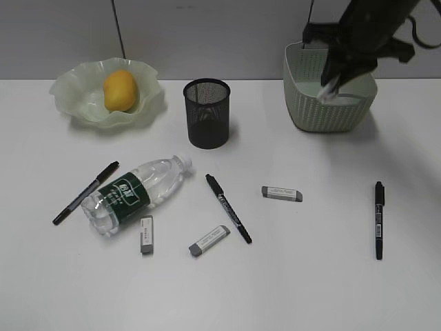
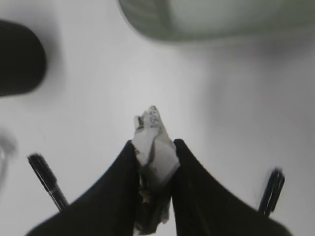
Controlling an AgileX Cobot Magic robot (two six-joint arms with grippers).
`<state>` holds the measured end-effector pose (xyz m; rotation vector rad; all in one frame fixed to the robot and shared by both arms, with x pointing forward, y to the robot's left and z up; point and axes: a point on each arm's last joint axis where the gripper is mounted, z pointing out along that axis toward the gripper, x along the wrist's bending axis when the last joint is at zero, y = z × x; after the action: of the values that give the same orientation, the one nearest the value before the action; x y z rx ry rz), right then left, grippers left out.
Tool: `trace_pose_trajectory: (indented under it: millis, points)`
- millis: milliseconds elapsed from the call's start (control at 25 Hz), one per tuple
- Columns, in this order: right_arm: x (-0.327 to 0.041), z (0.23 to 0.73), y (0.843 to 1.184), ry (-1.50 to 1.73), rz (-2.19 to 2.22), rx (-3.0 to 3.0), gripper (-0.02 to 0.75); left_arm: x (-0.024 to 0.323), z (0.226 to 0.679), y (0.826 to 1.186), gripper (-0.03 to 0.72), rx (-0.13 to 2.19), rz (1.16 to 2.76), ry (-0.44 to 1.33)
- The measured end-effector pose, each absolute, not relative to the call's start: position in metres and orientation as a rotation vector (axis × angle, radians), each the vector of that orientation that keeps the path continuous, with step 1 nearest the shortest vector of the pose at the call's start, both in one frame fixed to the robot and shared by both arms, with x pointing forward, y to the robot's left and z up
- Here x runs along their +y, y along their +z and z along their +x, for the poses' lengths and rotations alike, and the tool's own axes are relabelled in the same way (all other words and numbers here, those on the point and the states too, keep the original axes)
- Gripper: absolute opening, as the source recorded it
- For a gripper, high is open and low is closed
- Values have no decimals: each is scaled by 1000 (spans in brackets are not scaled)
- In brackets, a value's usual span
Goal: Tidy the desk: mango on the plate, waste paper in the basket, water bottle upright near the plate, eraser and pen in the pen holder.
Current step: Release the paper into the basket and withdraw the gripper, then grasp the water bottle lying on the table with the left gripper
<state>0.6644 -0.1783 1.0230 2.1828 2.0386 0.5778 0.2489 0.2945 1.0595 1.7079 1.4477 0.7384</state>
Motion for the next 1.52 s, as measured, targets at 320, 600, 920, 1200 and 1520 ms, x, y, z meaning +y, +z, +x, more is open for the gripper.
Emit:
trace_pose_trajectory:
  millis: [320, 600, 920, 1200, 1520]
  points:
    - [-185, 694, 1078, 796, 1839, 1855, 188, 295, 249, 1059, 523, 1448, 1708, 738]
    - [-184, 724, 1036, 763, 1679, 1840, 213, 295, 249, 1059, 523, 1448, 1708, 738]
    - [-182, 748, 976, 745, 1628, 1870, 506, 295, 249, 1059, 523, 1448, 1708, 738]
    - [-182, 747, 972, 718, 1639, 1883, 570, 295, 249, 1059, 523, 1448, 1708, 738]
    - [-193, 725, 1007, 476, 1708, 1988, 510, 295, 249, 1059, 523, 1448, 1709, 738]
